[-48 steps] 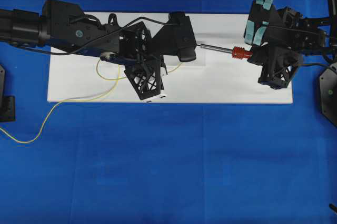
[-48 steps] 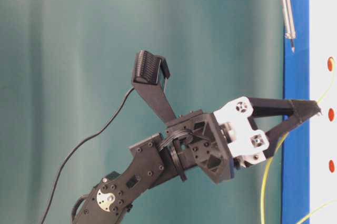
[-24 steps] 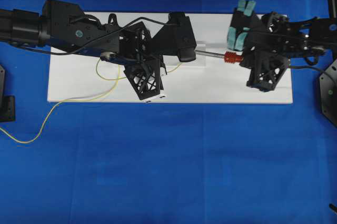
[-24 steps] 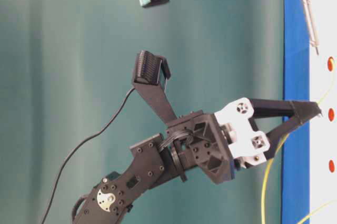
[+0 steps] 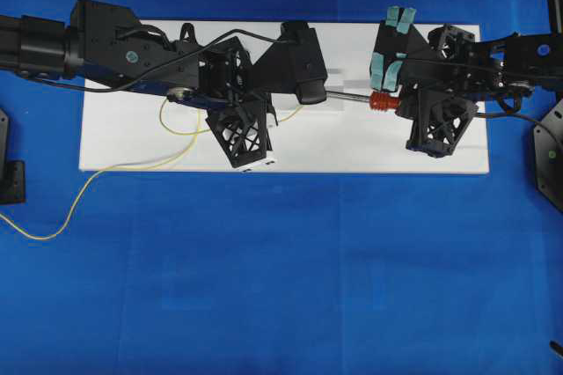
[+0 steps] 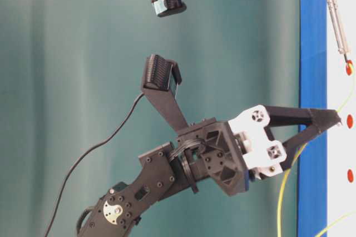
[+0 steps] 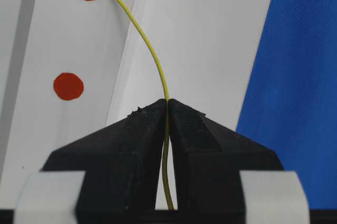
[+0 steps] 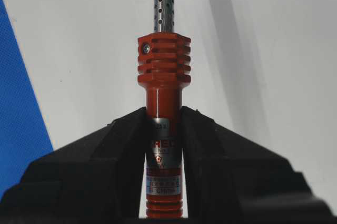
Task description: Touch the tip of the soldering iron to the tip of the solder at the mark.
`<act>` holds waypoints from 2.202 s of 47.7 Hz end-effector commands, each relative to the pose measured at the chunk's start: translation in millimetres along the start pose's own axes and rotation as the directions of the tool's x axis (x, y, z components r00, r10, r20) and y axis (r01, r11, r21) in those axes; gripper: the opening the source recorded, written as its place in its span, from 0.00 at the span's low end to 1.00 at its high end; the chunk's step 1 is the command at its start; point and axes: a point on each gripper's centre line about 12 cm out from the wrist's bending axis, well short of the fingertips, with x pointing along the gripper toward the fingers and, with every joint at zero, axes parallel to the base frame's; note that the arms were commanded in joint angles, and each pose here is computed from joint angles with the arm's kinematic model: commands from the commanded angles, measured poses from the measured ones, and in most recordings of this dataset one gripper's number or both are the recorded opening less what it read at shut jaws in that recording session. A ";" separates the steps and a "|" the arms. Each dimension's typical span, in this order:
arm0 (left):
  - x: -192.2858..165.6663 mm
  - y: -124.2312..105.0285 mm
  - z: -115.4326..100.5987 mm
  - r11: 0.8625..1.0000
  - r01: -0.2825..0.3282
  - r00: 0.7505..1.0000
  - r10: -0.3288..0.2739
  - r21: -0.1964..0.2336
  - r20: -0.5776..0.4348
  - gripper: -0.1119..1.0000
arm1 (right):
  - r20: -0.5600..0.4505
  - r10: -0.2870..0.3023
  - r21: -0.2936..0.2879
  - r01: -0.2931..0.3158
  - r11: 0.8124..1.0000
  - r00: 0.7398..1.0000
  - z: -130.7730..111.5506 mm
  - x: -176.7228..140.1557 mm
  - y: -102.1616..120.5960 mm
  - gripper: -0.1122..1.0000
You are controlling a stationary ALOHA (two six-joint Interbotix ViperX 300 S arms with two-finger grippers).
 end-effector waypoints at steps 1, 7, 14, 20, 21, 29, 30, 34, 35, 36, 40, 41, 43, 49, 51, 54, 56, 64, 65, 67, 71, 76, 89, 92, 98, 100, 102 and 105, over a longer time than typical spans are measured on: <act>-11.1 -1.1 8.2 1.000 0.005 0.999 -0.005 0.001 0.037 0.12 | 0.030 0.005 -0.005 -0.005 1.000 1.000 8.2 -4.7 1.9 0.16; -11.1 -1.1 8.2 1.000 0.005 0.999 -0.005 0.001 0.037 0.12 | 0.027 0.005 -0.005 -0.004 1.000 1.000 8.0 -3.8 1.9 0.16; -10.5 -1.1 8.0 1.000 0.004 0.999 -0.004 0.001 0.035 0.12 | 0.026 0.004 -0.005 -0.004 1.000 1.000 8.3 -3.2 2.0 0.16; -11.1 -1.1 8.0 1.000 0.004 0.999 -0.004 0.001 0.035 0.12 | 0.024 0.004 -0.005 -0.004 1.000 1.000 8.9 -3.3 2.1 0.16; -10.8 -1.0 7.5 1.000 0.004 0.999 -0.004 0.001 0.034 0.12 | 0.023 0.003 -0.005 -0.003 1.000 1.000 8.8 -2.9 2.1 0.16; -11.1 -0.9 7.0 1.000 0.003 1.000 -0.003 -0.001 0.026 0.12 | 0.021 0.003 -0.005 -0.003 1.000 1.000 8.6 -2.4 2.1 0.16; -11.1 -0.9 7.0 1.000 0.003 1.000 -0.003 -0.001 0.026 0.12 | 0.023 0.003 -0.005 -0.003 1.000 1.000 8.8 -2.9 2.1 0.16; -11.1 -0.9 6.6 1.000 0.002 1.000 -0.002 -0.001 0.023 0.12 | 0.023 0.003 -0.005 -0.003 1.000 1.000 8.8 -2.9 2.1 0.16; -11.1 -0.8 6.4 1.000 0.002 1.000 -0.002 -0.001 0.021 0.12 | 0.023 0.003 -0.005 -0.003 1.000 1.000 8.8 -2.9 2.1 0.16; -11.3 -1.0 7.2 1.000 0.002 1.000 -0.002 -0.001 0.025 0.12 | 0.023 0.003 -0.005 -0.003 1.000 1.000 8.8 -2.9 2.1 0.16; -11.3 -0.9 7.0 1.000 0.002 1.000 -0.002 -0.001 0.023 0.12 | 0.023 0.004 -0.004 -0.004 1.000 1.000 8.7 -2.9 2.2 0.16; -11.3 -0.9 7.0 1.000 0.002 1.000 -0.002 -0.001 0.023 0.12 | 0.023 0.003 -0.003 -0.003 1.000 1.000 8.9 -2.9 1.7 0.16; -11.6 -1.0 7.5 1.000 0.002 1.000 -0.002 -0.001 0.025 0.12 | 0.023 0.003 -0.005 -0.003 1.000 1.000 8.8 -2.9 2.1 0.16; -11.6 -1.0 7.5 1.000 0.002 1.000 -0.002 0.001 0.025 0.12 | 0.023 0.004 -0.004 -0.004 1.000 1.000 8.7 -2.9 2.2 0.16; -11.9 -1.1 8.1 1.000 0.003 1.000 -0.003 0.001 0.026 0.12 | 0.023 0.003 -0.005 -0.003 1.000 1.000 8.8 -2.9 2.1 0.16; -11.5 -1.2 8.4 1.000 0.003 1.000 -0.003 0.001 0.026 0.12 | 0.023 0.004 -0.004 -0.004 1.000 1.000 8.7 -2.9 2.2 0.16; -11.5 -1.2 8.4 1.000 0.003 1.000 -0.003 0.002 0.026 0.12 | 0.023 0.004 -0.006 -0.004 1.000 1.000 8.7 -2.9 2.5 0.16; -11.8 -1.3 9.1 1.000 0.003 1.000 -0.003 0.002 0.029 0.12 | 0.023 0.004 -0.006 -0.004 1.000 1.000 8.7 -2.9 2.5 0.16; -11.1 -1.2 8.7 1.000 0.003 1.000 -0.003 0.002 0.026 0.12 | 0.023 0.004 -0.004 -0.004 1.000 1.000 8.7 -2.9 2.2 0.16; -11.8 -1.3 9.1 1.000 0.003 1.000 -0.003 0.004 0.029 0.12 | 0.023 0.003 -0.005 -0.003 1.000 1.000 8.8 -2.9 2.1 0.16; -11.8 -1.2 8.9 1.000 0.003 1.000 -0.003 0.004 0.028 0.12 | 0.023 0.004 -0.006 -0.004 1.000 1.000 8.7 -2.9 2.5 0.16; -11.8 -1.3 9.1 1.000 0.003 1.000 -0.003 0.002 0.029 0.12 | 0.023 0.005 -0.005 -0.005 1.000 1.000 8.6 -2.9 2.6 0.16; -11.3 -1.4 10.1 1.000 0.003 1.000 -0.003 0.002 0.029 0.12 | 0.023 0.004 -0.006 -0.004 1.000 1.000 8.7 -2.9 2.5 0.16; -11.2 -1.6 10.9 1.000 0.003 1.000 -0.003 0.004 0.031 0.12 | 0.023 0.005 -0.005 -0.005 1.000 1.000 8.6 -2.9 2.6 0.16; -11.8 -1.8 12.0 1.000 0.004 0.999 -0.004 0.004 0.034 0.12 | 0.024 0.005 -0.008 -0.005 1.000 1.000 8.7 -2.9 3.0 0.16; -11.8 -1.7 11.9 1.000 0.004 0.999 -0.004 0.004 0.032 0.12 | 0.026 0.006 -0.008 -0.005 1.000 1.000 8.9 -2.9 3.1 0.16; -11.8 -1.7 11.7 1.000 0.003 1.000 -0.003 0.004 0.031 0.12 | 0.025 0.006 -0.006 -0.006 1.000 1.000 8.9 -2.9 3.2 0.16; -11.8 -1.7 11.5 1.000 0.003 1.000 -0.003 0.002 0.029 0.12 | 0.025 0.006 -0.006 -0.006 1.000 1.000 8.9 -2.9 3.2 0.16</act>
